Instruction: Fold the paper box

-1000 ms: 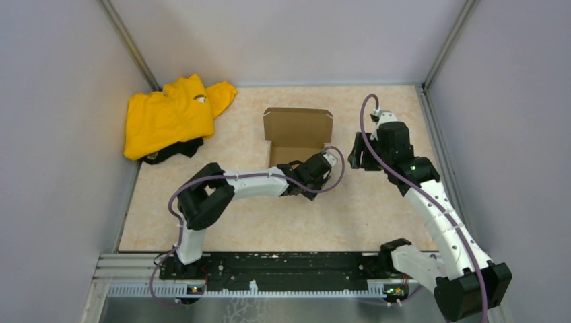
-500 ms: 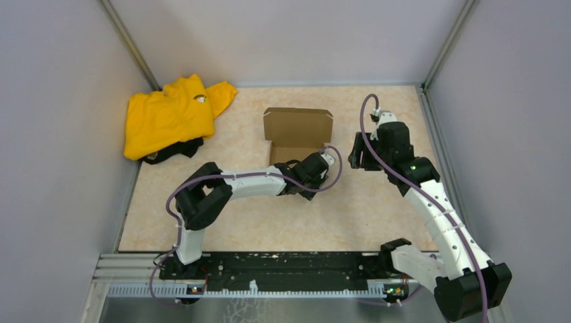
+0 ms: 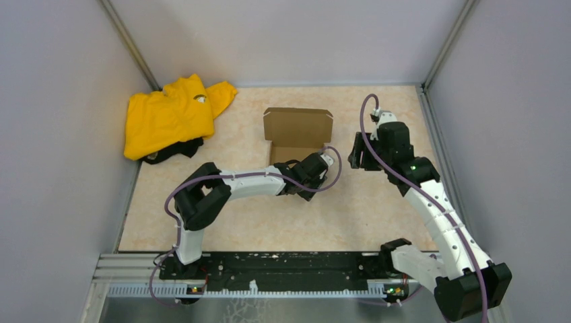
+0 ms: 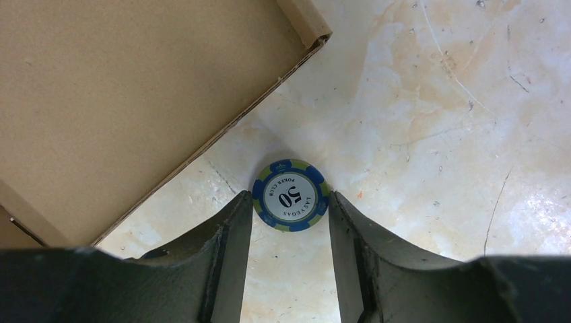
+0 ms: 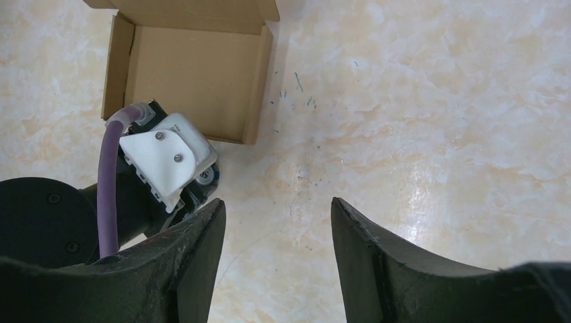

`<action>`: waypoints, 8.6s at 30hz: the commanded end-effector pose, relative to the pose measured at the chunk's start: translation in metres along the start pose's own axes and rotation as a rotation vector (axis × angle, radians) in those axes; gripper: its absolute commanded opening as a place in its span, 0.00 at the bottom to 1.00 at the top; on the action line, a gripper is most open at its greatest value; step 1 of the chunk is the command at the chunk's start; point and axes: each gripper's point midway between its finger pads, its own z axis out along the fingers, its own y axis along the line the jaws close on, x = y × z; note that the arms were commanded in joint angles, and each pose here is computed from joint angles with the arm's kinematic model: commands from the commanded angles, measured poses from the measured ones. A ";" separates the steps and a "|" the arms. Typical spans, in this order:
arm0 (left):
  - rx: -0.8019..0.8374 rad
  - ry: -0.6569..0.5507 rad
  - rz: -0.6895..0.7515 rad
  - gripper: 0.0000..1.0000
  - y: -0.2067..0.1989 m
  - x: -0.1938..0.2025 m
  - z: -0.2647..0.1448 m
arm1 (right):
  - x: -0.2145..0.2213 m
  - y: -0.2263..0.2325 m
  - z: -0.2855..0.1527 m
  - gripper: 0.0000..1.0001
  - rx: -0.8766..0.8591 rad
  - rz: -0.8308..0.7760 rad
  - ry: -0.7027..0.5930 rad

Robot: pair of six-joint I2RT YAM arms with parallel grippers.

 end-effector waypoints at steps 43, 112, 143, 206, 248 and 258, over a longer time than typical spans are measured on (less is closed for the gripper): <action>0.008 -0.072 -0.005 0.51 0.006 -0.029 -0.029 | -0.019 0.001 -0.001 0.58 0.001 -0.002 -0.061; 0.037 0.005 0.008 0.60 -0.002 0.013 0.006 | -0.009 -0.003 0.007 0.59 0.002 -0.002 -0.039; -0.007 0.075 0.040 0.57 0.010 0.040 -0.001 | -0.002 -0.004 0.009 0.59 0.000 0.010 -0.033; -0.021 -0.034 0.032 0.46 0.019 -0.009 -0.020 | -0.008 -0.003 0.007 0.59 -0.003 0.004 -0.039; 0.041 0.024 0.015 0.75 0.010 0.017 -0.017 | -0.007 -0.003 0.010 0.70 -0.005 0.002 -0.034; 0.045 0.040 0.032 0.73 0.002 0.022 -0.006 | -0.007 -0.004 0.010 0.70 -0.001 0.001 -0.034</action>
